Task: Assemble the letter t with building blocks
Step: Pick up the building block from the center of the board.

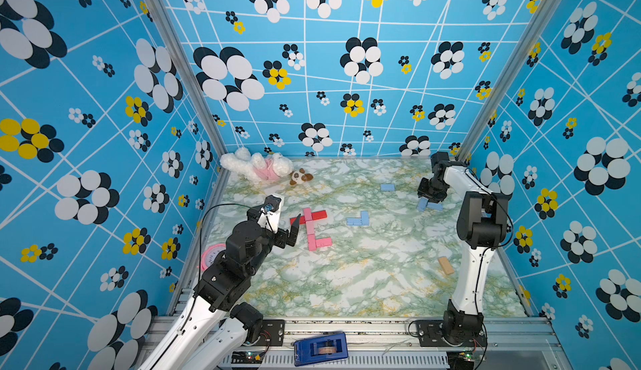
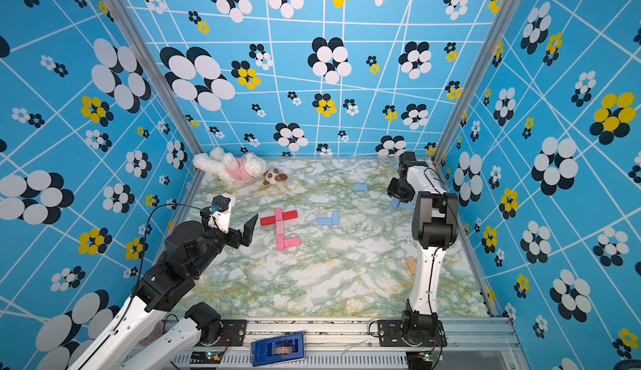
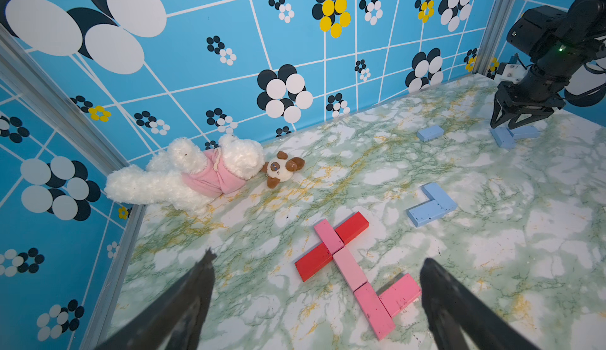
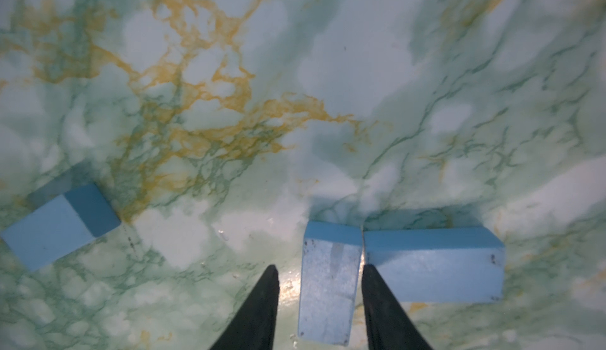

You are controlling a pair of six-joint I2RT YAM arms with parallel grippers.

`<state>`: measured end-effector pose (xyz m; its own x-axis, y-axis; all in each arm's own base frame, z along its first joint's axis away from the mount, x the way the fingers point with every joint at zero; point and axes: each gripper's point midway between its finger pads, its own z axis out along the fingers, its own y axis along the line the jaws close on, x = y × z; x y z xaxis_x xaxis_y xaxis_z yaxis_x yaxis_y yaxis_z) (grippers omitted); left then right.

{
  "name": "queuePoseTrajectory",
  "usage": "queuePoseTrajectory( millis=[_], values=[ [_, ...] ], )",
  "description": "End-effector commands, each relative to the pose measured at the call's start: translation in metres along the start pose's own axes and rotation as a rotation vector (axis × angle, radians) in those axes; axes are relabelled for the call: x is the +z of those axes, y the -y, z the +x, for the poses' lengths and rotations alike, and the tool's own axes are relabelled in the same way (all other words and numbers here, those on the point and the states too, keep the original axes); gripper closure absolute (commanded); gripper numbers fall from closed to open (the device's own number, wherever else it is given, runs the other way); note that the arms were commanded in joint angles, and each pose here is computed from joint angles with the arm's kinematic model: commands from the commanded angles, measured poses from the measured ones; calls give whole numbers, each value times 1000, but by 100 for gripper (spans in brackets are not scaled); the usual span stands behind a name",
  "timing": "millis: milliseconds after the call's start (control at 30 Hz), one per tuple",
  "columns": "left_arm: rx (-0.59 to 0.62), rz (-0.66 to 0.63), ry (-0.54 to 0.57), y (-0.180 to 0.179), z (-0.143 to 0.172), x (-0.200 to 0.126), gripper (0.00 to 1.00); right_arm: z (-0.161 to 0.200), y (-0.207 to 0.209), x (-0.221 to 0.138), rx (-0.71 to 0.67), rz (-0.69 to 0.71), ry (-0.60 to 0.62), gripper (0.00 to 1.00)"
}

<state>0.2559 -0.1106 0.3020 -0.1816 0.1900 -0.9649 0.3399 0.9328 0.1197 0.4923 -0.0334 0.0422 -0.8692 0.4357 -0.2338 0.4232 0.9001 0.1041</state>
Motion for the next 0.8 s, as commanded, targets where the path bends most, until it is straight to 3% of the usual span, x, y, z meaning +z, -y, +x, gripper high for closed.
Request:
queuePoseTrajectory(
  millis=[0, 600, 767],
  values=[
    [8, -6, -3, 0, 3, 3, 1, 10, 4, 16, 6, 14, -46, 55],
    [7, -6, 0, 0, 2, 3, 1, 18, 9, 23, 7, 37, -74, 57],
    [9, -8, -3, 0, 3, 3, 1, 16, 9, 21, 5, 37, -69, 65]
  ],
)
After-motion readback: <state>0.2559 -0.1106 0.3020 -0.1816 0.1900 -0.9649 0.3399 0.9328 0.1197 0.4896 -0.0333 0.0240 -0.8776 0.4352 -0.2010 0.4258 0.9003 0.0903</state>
